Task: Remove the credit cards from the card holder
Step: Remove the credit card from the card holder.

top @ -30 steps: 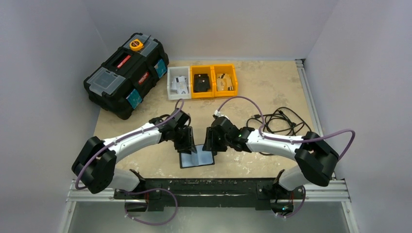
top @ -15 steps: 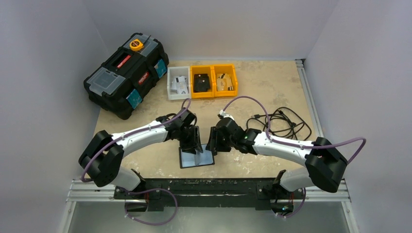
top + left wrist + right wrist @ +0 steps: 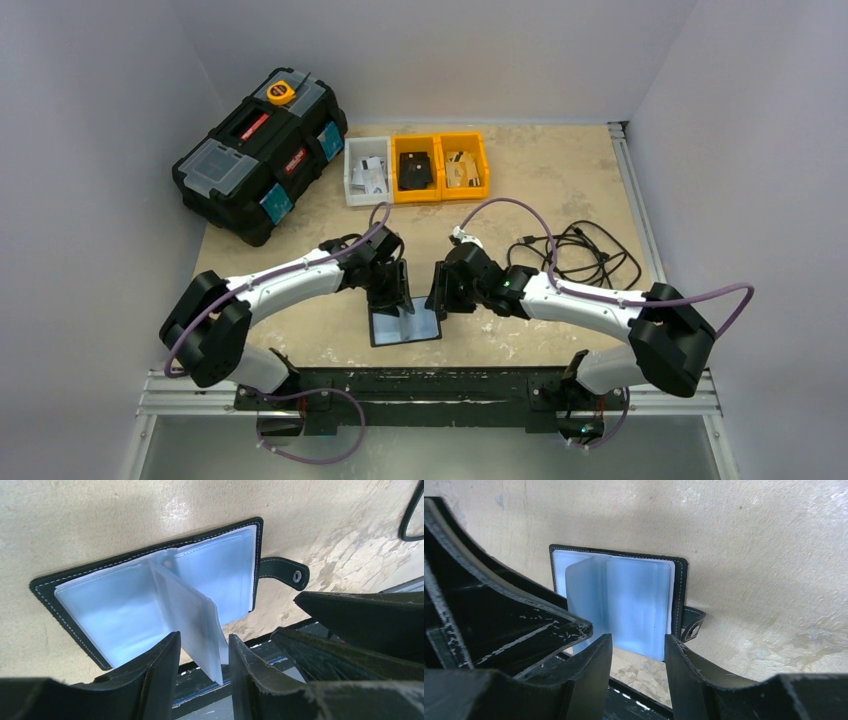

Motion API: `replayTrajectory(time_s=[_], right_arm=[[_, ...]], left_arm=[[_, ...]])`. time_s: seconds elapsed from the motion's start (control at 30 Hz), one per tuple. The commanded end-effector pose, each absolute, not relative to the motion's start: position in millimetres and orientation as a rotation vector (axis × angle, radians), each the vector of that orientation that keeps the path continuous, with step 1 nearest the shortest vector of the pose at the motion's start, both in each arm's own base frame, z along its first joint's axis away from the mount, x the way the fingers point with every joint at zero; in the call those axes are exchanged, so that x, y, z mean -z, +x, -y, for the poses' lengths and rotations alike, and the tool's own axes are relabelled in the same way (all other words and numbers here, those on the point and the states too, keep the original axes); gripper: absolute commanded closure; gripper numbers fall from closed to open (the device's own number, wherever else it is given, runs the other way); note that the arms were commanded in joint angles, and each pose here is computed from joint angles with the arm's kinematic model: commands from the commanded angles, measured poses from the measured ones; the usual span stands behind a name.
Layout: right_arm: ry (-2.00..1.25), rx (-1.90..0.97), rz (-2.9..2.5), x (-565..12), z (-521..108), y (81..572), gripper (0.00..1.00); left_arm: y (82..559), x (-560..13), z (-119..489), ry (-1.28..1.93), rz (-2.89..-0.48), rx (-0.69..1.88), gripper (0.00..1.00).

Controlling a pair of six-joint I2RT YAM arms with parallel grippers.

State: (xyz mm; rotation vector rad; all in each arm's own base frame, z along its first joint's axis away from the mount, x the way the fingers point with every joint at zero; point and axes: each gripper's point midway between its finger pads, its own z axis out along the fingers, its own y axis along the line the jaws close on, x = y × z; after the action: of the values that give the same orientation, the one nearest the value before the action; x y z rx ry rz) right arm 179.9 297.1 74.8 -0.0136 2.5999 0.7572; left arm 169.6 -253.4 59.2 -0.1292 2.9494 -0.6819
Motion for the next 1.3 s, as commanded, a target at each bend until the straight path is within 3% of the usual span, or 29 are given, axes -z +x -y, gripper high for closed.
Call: replayTrajectory(time_s=[0.0, 0.2, 0.43, 0.63, 0.93, 1.27], right_arm=[[0.016, -0.717, -2.554, -83, -291, 190, 0.57], [0.000, -0.716, -2.543, -89, -293, 191, 0.57], [-0.017, -0.713, -2.519, -98, -294, 191, 0.56], [-0.073, -0.732, -2.508, -104, -308, 187, 0.55], [-0.120, -0.720, -2.547, -86, -327, 186, 0.67], [-0.125, -0.654, -2.614, -55, -330, 187, 0.77]], left_arm=[[175, -74, 249, -0.111, -2.883, 0.665, 0.60], [177, -80, 250, -0.085, -2.869, 0.676, 0.60], [179, -90, 252, -0.046, -2.829, 0.708, 0.48], [180, -91, 246, -0.061, -2.826, 0.676, 0.48], [177, -69, 230, -0.149, -2.871, 0.689, 0.66], [169, -39, 225, -0.182, -2.936, 0.707, 0.76]])
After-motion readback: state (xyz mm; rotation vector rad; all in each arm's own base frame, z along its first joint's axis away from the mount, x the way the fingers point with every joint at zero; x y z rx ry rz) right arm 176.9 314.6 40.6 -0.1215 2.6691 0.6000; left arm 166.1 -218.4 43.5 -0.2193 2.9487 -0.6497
